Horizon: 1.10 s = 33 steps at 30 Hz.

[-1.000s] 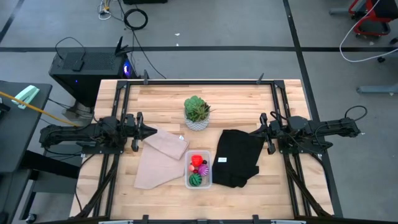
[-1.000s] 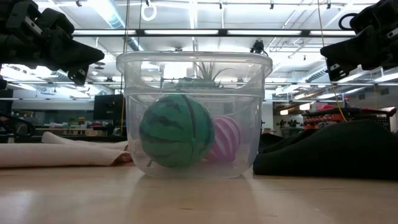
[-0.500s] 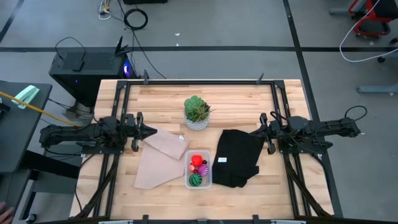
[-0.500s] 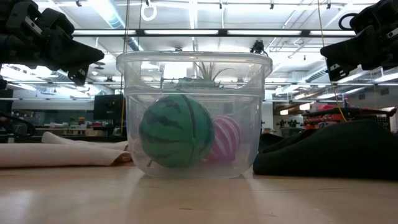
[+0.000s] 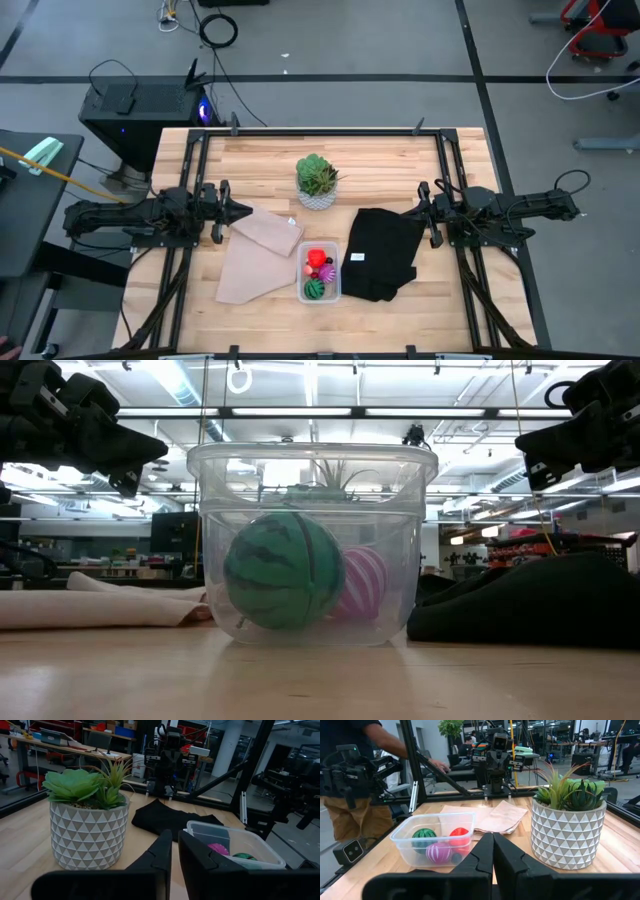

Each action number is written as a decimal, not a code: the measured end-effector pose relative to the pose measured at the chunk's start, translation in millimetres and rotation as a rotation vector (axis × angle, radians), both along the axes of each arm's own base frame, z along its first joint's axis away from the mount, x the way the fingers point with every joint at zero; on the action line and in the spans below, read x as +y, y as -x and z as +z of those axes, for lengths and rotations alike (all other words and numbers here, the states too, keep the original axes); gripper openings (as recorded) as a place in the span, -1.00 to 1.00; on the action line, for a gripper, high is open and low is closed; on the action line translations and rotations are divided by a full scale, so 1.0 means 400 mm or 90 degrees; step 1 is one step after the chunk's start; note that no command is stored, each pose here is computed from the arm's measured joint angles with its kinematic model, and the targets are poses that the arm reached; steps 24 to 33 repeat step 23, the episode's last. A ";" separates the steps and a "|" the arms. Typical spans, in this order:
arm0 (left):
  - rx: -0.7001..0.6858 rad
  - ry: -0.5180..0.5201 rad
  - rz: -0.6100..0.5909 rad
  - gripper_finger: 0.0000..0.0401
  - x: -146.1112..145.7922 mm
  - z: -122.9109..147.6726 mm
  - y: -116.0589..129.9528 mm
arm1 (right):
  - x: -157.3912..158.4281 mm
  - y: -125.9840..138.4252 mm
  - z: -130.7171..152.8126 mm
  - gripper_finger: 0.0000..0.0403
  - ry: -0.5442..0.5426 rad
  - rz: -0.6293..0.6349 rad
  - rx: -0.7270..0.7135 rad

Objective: Pick and placing Produce into tupperware
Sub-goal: Return to Home Position

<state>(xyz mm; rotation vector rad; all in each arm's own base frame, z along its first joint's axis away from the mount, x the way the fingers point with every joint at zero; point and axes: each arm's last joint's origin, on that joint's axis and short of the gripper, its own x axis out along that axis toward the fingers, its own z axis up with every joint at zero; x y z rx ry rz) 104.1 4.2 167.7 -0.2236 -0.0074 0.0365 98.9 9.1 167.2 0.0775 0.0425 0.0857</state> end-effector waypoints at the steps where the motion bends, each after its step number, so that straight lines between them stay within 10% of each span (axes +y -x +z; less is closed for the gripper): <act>1: 0.000 0.000 0.000 -0.80 0.000 0.000 0.000 | 0.000 0.000 0.000 -0.93 0.000 0.000 0.000; 33: 0.000 0.000 0.000 -0.80 0.000 0.000 0.000 | 0.000 0.000 0.000 -0.93 0.000 0.000 0.000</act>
